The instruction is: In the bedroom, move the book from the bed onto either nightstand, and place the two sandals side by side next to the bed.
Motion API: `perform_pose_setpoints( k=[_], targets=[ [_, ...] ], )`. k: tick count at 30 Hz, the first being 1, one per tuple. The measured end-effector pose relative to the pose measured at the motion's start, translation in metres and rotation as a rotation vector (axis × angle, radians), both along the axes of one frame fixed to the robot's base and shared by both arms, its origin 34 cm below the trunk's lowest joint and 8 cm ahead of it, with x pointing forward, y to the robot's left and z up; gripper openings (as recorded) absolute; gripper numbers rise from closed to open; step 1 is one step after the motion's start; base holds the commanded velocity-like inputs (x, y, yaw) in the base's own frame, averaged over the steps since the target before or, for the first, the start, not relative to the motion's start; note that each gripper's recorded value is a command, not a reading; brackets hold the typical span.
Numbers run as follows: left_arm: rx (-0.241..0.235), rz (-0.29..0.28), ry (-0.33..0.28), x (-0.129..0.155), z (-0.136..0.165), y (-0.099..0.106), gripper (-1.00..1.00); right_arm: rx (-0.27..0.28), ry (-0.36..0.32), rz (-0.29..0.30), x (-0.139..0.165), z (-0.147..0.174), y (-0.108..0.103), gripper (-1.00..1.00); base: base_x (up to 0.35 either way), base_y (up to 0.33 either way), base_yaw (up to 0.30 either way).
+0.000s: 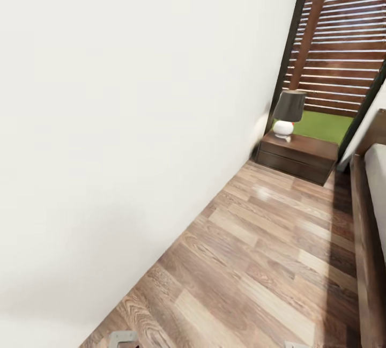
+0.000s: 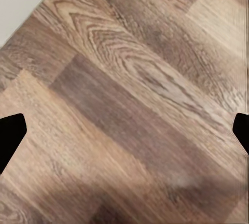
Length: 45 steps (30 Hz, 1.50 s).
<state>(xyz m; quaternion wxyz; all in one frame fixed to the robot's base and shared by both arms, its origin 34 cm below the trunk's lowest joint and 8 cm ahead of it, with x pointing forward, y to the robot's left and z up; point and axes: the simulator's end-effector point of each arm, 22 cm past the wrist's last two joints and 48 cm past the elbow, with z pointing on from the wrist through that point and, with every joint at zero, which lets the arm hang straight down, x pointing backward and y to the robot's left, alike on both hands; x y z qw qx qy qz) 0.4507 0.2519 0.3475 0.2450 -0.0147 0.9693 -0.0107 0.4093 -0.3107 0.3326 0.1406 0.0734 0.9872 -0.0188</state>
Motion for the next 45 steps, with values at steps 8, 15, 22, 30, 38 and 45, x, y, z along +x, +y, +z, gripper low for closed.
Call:
perform_pose_setpoints(
  k=[8,15,22,30,38,45],
  targets=[
    [0.000,0.000,-0.001,0.0000,0.0003,-0.0003,1.00,0.000,0.000,0.000,0.0000,0.0002,-0.0001,1.00,0.195,0.052,-0.283],
    [0.000,0.000,0.000,0.0000,0.0000,-0.0003,1.00,0.000,0.000,0.000,0.0001,0.0001,-0.0002,1.00,0.069,0.017,-0.283],
    [-0.001,0.001,0.000,0.0000,0.0000,-0.0004,1.00,0.000,0.000,0.000,0.0000,0.0000,-0.0002,1.00,0.006,0.001,-0.283],
    [0.000,0.001,0.000,0.0000,0.0000,0.0002,1.00,0.000,0.000,0.000,0.0002,0.0001,-0.0002,1.00,0.000,0.000,-0.283],
    [0.000,0.000,0.000,0.0000,0.0001,-0.0001,1.00,0.000,0.000,0.000,0.0000,0.0001,-0.0001,1.00,0.045,0.030,-0.283],
    [0.000,0.000,0.000,0.0000,0.0000,-0.0003,1.00,0.000,0.000,0.000,0.0002,0.0001,-0.0002,1.00,0.062,0.045,-0.236]
  ],
)
